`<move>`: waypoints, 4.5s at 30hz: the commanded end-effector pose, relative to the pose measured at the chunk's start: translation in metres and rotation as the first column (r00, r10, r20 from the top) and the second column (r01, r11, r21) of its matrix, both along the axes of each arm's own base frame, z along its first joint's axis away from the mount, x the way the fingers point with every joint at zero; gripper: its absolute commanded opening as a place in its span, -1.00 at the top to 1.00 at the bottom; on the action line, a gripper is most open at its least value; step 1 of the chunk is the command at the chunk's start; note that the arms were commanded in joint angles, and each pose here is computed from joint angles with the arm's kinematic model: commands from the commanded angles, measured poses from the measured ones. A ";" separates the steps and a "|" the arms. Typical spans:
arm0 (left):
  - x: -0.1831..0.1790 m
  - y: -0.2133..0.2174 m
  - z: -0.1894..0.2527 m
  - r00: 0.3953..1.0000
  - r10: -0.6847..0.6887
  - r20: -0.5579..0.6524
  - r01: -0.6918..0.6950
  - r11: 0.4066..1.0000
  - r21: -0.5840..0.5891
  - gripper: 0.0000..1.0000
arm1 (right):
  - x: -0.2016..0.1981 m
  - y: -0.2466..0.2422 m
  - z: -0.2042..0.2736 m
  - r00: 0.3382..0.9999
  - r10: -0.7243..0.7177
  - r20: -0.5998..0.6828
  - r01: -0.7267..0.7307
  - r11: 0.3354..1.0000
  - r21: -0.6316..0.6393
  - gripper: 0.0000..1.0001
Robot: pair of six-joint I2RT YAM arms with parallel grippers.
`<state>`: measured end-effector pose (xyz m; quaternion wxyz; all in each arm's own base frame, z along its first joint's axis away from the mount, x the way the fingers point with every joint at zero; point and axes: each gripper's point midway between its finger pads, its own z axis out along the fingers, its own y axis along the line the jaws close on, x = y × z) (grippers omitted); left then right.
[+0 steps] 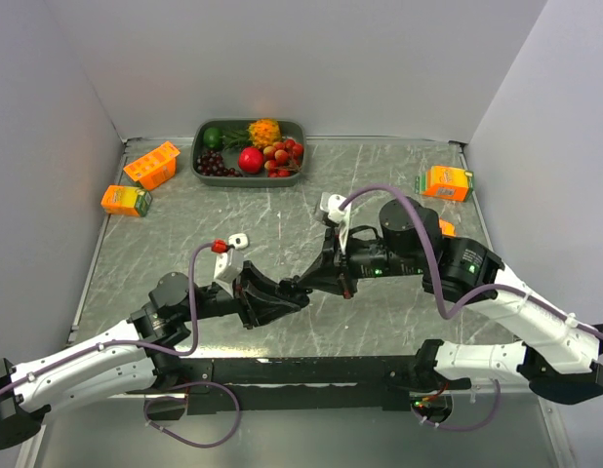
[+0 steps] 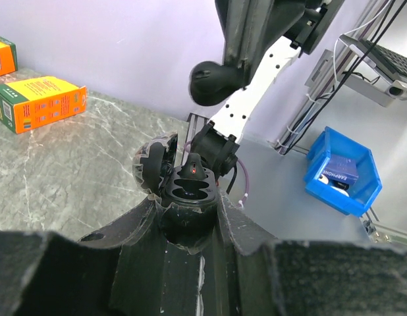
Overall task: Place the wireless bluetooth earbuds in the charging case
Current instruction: Place the earbud in the charging case.
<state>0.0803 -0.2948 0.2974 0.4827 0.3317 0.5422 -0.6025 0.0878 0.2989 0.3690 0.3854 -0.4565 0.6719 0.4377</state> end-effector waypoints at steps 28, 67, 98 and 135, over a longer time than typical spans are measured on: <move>-0.023 0.012 0.026 0.979 -0.064 0.195 0.086 0.991 -0.104 0.98 | -0.030 0.024 -0.001 0.913 0.307 -0.269 -0.287 0.952 0.110 1.00; -0.024 0.007 0.039 0.973 -0.051 0.227 0.078 0.991 -0.110 0.98 | -0.029 0.027 -0.021 0.908 0.277 -0.314 -0.283 0.959 0.028 1.00; -0.023 0.011 0.042 0.975 -0.027 0.220 0.055 0.991 -0.121 0.98 | -0.009 0.022 -0.024 0.955 0.144 -0.258 -0.162 0.986 -0.048 0.42; -0.025 0.010 0.046 0.972 -0.040 0.233 0.072 0.989 -0.131 0.98 | -0.019 0.025 -0.032 0.957 0.166 -0.238 -0.201 0.971 -0.131 1.00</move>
